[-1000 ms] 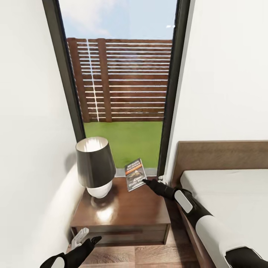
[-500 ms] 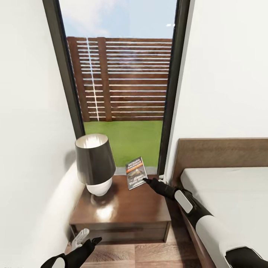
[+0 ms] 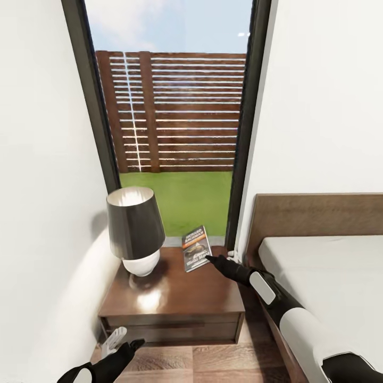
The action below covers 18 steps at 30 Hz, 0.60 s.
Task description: In the bedroom, move the book from the bed onto either nightstand, and place the two sandals side by side next to the bed.
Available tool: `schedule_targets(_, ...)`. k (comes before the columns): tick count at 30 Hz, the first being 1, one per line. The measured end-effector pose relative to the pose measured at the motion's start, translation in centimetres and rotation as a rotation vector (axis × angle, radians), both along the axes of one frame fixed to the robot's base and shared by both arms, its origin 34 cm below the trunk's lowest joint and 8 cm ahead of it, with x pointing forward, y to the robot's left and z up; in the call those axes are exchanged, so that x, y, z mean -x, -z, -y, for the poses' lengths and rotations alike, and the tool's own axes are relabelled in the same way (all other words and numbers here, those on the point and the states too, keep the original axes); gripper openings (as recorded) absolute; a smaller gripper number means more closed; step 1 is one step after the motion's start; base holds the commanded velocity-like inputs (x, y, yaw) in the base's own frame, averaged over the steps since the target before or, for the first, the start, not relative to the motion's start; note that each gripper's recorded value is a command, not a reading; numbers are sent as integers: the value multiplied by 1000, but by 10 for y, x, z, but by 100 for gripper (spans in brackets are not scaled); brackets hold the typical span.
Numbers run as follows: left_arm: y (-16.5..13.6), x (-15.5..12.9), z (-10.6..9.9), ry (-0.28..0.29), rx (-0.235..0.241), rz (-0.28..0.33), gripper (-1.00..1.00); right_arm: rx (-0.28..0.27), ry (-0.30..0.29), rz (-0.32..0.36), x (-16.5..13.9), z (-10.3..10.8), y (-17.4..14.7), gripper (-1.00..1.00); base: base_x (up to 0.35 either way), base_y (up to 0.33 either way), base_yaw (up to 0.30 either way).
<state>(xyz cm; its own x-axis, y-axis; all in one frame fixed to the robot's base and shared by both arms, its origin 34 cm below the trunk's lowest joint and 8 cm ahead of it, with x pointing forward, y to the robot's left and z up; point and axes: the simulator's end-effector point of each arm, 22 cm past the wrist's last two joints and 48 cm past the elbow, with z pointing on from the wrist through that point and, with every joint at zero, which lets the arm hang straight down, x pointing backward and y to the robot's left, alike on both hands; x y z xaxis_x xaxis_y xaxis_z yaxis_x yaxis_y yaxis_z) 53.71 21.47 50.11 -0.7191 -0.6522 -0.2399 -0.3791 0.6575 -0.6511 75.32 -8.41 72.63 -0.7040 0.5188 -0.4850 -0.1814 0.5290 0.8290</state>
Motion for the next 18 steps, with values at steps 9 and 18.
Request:
schedule_targets(9,18,3,0,-1,0,0,100,6,11,0,1,2,19,-100,0,0,0)
schedule_targets(18,36,5,0,-2,1,3,100,30,86,103,-11,15,26,-100,0,0,0)
